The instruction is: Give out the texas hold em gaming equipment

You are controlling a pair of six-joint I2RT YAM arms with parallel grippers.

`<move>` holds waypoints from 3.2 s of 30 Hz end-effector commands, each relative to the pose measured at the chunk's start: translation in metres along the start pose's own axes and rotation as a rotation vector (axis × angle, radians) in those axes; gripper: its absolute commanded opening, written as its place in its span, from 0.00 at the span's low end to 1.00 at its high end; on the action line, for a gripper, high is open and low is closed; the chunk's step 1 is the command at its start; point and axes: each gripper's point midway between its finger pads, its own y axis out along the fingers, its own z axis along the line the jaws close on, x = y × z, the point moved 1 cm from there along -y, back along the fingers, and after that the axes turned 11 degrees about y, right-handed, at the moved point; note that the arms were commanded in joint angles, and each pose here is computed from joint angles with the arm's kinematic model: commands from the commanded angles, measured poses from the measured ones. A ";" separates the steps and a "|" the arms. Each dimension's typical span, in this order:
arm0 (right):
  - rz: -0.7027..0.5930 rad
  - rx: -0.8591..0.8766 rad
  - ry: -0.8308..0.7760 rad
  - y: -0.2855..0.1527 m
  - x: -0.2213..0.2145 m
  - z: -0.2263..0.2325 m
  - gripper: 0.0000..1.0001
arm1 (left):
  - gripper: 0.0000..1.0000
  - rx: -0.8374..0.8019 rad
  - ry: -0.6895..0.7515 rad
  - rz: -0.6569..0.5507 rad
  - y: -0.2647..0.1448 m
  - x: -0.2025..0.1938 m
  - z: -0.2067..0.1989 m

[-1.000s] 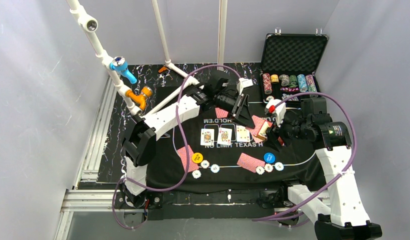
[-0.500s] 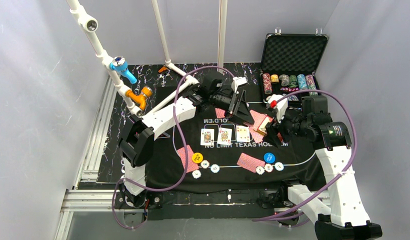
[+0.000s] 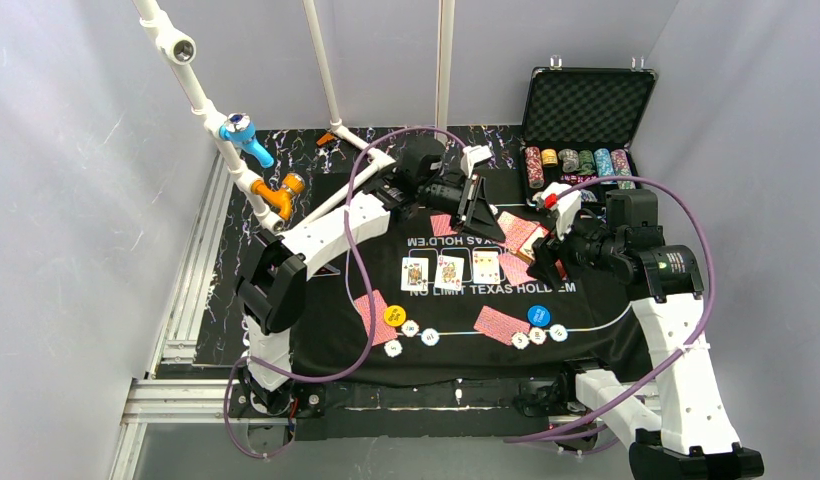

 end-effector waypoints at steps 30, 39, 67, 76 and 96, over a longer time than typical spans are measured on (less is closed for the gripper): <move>-0.059 0.041 -0.084 -0.030 0.017 0.022 0.01 | 0.00 0.220 0.330 0.185 -0.018 -0.011 0.041; -0.046 0.024 -0.152 -0.045 0.018 0.025 0.01 | 0.00 0.240 0.360 0.351 0.060 -0.035 0.100; -0.026 0.027 -0.116 -0.053 0.004 0.035 0.01 | 0.00 0.365 0.745 0.304 0.140 -0.008 0.177; -0.021 0.022 -0.114 -0.052 0.003 0.033 0.01 | 0.00 0.421 0.891 0.290 0.148 0.003 0.189; -0.019 0.003 -0.107 -0.054 0.001 0.033 0.01 | 0.26 0.462 1.001 0.247 0.162 0.015 0.201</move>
